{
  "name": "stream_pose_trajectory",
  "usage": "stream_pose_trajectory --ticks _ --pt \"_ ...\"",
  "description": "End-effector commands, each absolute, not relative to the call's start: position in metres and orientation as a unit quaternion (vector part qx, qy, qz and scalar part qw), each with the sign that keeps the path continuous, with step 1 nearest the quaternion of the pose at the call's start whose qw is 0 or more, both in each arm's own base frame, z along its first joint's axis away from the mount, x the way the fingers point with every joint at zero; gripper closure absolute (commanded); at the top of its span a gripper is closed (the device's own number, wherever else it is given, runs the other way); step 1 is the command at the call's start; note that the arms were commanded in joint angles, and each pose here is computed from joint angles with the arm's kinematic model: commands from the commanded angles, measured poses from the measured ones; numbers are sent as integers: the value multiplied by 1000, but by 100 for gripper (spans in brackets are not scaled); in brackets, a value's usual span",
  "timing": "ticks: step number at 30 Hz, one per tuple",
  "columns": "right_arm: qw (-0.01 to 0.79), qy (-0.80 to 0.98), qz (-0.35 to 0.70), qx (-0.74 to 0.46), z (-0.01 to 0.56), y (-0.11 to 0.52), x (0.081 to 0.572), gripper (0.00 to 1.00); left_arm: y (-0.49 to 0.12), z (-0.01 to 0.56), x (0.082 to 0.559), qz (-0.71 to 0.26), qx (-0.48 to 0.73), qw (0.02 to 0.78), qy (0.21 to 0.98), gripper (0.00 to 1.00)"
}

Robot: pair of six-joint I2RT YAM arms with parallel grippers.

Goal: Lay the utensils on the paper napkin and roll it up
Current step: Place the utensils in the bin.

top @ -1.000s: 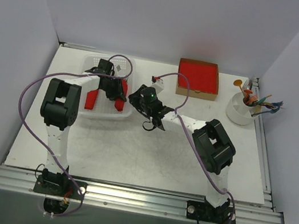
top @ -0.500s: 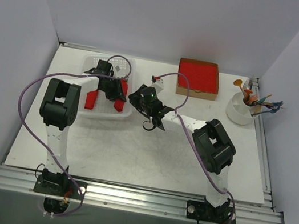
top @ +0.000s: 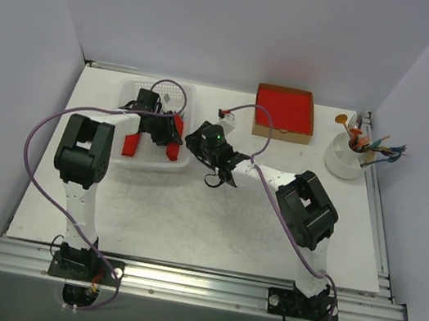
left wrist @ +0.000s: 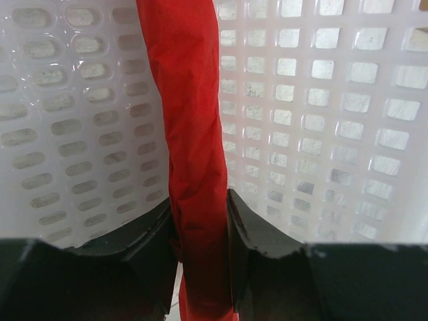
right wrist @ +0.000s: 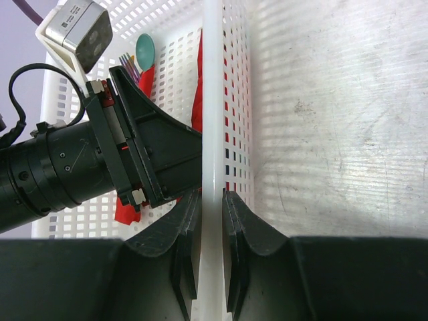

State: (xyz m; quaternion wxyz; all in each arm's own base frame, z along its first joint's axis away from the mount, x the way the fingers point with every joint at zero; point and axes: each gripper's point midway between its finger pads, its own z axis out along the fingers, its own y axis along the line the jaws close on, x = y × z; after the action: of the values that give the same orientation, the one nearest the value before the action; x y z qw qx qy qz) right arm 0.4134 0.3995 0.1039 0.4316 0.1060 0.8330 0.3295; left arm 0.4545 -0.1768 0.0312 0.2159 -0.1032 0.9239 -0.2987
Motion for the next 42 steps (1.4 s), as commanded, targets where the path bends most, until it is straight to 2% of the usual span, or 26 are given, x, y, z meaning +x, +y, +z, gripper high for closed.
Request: stream_pose_trajectory --ticks 1,10,25,35,42 --pt "454 817 339 105 134 401 414 100 -167 3 439 -252 -105 194 942 58" --pt "452 819 339 104 133 402 414 100 -155 -7 432 -216 -102 178 955 50" --pt "452 818 339 102 134 402 415 100 -128 -20 422 -146 -105 151 972 45" --pt "450 822 334 103 129 401 415 100 -125 -10 428 -139 -108 171 969 36" --pt "450 821 335 103 129 401 414 100 -121 -1 432 -113 -109 179 971 34"
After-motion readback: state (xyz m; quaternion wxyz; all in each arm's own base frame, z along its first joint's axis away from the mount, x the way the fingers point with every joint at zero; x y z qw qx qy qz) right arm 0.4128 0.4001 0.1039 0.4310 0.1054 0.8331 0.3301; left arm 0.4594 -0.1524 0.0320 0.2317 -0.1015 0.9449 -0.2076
